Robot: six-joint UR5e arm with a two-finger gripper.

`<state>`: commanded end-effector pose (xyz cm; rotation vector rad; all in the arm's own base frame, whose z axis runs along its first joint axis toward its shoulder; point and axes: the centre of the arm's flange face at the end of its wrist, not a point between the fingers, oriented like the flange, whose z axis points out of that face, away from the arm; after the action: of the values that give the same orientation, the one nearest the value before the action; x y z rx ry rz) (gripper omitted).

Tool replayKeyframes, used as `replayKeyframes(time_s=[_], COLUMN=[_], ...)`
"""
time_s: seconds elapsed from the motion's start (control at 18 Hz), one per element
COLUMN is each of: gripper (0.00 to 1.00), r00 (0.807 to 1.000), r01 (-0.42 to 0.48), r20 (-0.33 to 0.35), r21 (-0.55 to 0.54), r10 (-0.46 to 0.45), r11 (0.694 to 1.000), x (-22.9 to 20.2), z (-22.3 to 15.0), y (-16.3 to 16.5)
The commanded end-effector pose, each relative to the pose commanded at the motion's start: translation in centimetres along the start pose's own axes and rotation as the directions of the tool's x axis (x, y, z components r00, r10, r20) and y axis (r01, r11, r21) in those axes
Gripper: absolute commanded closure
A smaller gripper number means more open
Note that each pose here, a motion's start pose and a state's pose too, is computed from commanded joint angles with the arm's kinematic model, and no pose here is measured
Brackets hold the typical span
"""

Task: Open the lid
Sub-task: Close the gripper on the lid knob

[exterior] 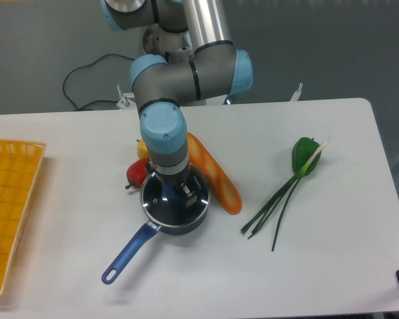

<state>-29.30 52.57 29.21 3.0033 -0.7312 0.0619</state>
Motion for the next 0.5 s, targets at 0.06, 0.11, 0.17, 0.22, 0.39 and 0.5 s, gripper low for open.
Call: replayKeyframes(time_s=[0.06,0.11,0.17,0.22,0.39,0.5], gripper=[0.31,0.32,0.32,0.32,0.32,0.32], r00=[1.0,1.0,1.0,1.0,1.0,1.0], r01=[0.001,0.002,0.002,0.002,0.002,0.002], r20=[-0.001,-0.001,-0.001,-0.001,-0.001,-0.002], r21=[0.0,0.0,-0.002,-0.002,0.0,0.0], r10=[-0.001,-0.002,-0.002,-0.002,-0.002,-0.002], r11=[1.0,1.0,1.0,1.0,1.0,1.0], x=[-0.07,-0.07,-0.08,-0.08,-0.07,-0.06], z=[0.09,0.09,0.09,0.09,0.09,-0.04], y=[0.07,0.07,0.08,0.08,0.07,0.08])
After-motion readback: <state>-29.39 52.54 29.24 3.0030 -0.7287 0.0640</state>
